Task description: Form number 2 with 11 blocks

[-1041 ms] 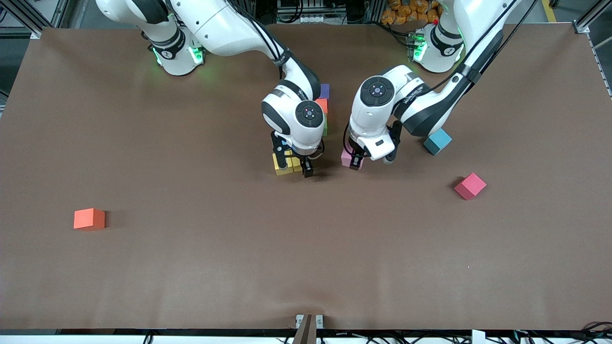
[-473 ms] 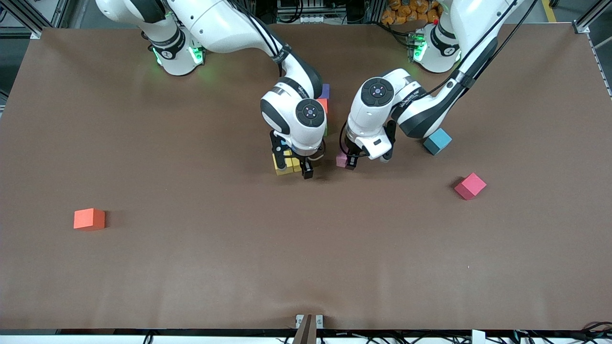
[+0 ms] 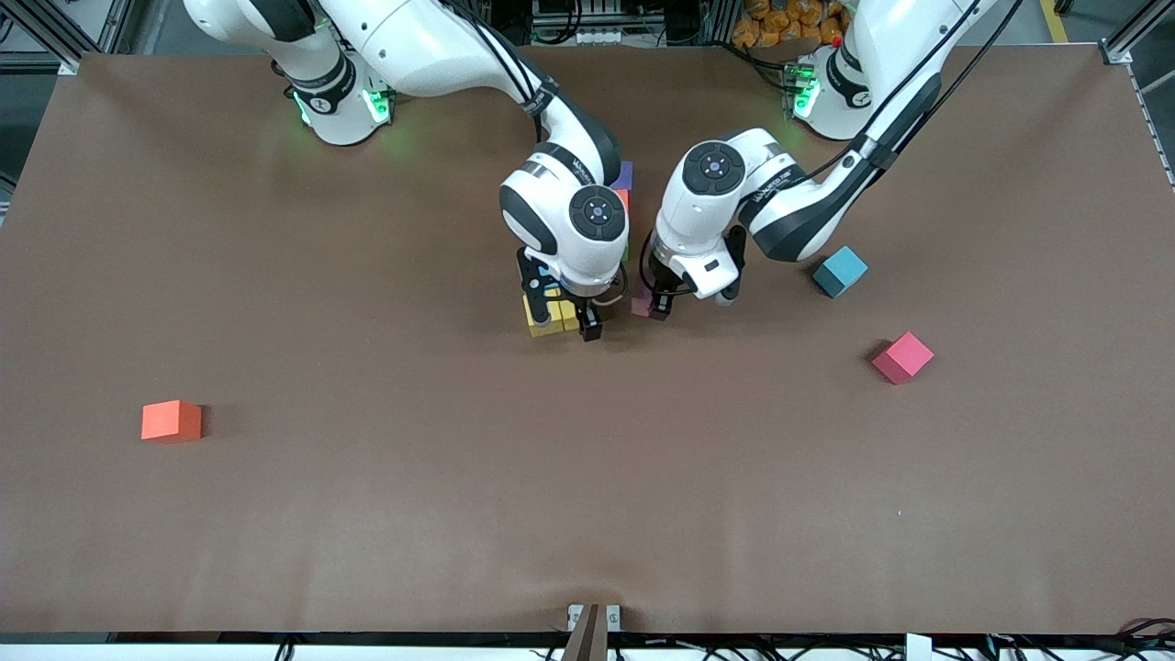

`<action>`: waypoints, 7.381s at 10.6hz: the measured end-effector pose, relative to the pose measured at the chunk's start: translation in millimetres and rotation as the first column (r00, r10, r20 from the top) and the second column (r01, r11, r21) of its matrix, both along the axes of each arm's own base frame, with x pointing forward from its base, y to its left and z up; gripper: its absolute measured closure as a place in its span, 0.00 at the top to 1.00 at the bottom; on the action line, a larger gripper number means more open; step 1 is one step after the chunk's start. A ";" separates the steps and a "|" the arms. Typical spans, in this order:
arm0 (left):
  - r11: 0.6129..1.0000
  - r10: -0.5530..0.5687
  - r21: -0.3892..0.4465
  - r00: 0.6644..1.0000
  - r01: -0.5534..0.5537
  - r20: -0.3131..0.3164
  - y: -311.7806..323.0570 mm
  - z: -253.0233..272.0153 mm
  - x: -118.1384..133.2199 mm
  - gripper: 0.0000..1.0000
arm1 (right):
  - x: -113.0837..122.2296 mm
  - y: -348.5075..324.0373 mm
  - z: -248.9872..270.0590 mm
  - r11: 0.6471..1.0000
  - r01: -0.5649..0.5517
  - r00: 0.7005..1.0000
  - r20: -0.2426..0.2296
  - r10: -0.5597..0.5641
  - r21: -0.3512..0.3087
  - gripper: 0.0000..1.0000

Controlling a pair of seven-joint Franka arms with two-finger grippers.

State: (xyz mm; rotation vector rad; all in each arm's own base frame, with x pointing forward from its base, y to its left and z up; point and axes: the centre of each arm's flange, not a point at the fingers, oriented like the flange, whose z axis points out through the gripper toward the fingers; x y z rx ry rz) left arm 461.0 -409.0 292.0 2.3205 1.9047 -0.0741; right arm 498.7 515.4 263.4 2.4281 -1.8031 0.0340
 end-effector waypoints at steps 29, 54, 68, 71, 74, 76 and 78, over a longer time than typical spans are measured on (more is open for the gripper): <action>0.990 0.129 0.062 0.992 -0.128 -0.007 -46.9 -90.3 -13.4 0.59 | 66.7 -422.3 307.6 0.308 -0.939 0.320 0.058 0.946 0.153 1.00; 0.991 0.114 0.079 0.993 -0.111 -0.030 -65.5 -106.1 -19.5 0.68 | 50.4 -454.1 365.6 0.315 -0.943 0.318 0.011 0.948 0.110 1.00; 0.989 0.126 0.086 0.991 -0.122 -0.039 -71.6 -107.6 -17.7 0.94 | 65.4 -454.1 361.8 0.320 -0.945 0.323 0.033 0.946 0.067 1.00; 0.988 0.120 0.104 0.992 -0.115 -0.042 -72.9 -109.7 -21.6 1.00 | 65.8 -450.1 362.5 0.313 -0.948 0.316 0.037 0.948 0.059 1.00; 0.986 0.121 0.123 0.992 -0.115 -0.046 -70.8 -111.5 -22.1 1.00 | 64.6 -438.5 362.8 0.294 -0.954 0.296 0.039 0.954 0.057 1.00; 0.986 0.121 0.123 0.992 -0.115 -0.045 -71.1 -111.1 -21.7 1.00 | 65.8 -431.8 363.8 0.282 -0.958 0.284 0.047 0.958 0.041 1.00; 0.985 0.120 0.131 0.992 -0.113 -0.046 -71.6 -110.6 -22.3 1.00 | 69.1 -431.9 361.6 0.282 -0.959 0.284 0.051 0.958 0.032 1.00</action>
